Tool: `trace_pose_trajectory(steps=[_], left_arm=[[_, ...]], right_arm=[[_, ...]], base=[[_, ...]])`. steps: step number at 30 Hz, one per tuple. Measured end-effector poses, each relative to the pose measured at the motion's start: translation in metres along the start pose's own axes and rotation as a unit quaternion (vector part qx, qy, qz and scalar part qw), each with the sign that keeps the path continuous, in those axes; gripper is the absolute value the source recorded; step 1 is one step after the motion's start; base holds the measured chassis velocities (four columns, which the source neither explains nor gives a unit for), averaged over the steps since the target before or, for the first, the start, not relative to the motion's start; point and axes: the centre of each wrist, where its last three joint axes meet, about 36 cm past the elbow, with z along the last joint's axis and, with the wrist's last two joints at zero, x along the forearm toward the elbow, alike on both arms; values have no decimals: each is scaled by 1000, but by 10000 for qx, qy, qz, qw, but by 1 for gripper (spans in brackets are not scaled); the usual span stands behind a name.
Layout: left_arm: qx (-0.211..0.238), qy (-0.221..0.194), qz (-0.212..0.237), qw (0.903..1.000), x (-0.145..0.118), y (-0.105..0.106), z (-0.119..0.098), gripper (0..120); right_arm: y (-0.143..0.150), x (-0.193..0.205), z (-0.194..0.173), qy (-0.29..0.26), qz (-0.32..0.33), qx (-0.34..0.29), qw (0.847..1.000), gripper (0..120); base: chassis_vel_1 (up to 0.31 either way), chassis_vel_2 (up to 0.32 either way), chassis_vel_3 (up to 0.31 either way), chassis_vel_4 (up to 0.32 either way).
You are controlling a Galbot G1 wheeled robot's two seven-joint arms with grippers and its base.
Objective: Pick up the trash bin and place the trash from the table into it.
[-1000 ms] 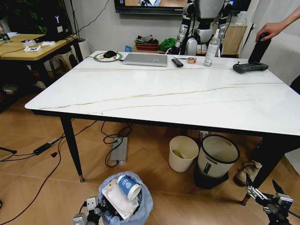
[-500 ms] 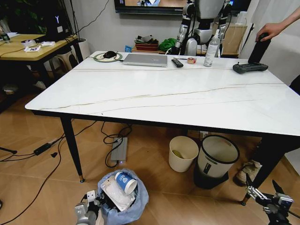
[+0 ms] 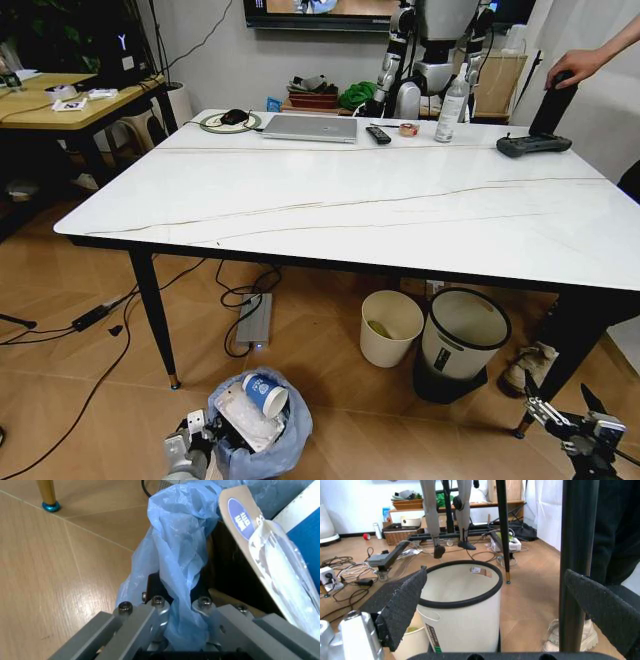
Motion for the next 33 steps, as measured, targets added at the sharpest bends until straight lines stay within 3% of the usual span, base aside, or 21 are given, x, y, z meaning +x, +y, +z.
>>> trace_pose_trajectory(steps=[16,31,33], left_arm=[[130,-28,-20,9999,-18,-5,0,1],[92,-64,-13,9999,-13,-4,0,58],[79,-77,-8,9999,-12,-4,0,62]], right_arm=[[0,0,0,0,0,0,10000,100],[0,0,0,0,0,0,10000,100],[0,0,0,0,0,0,10000,100]], base=[[0,0,0,0],[0,0,0,0],[0,0,0,0]])
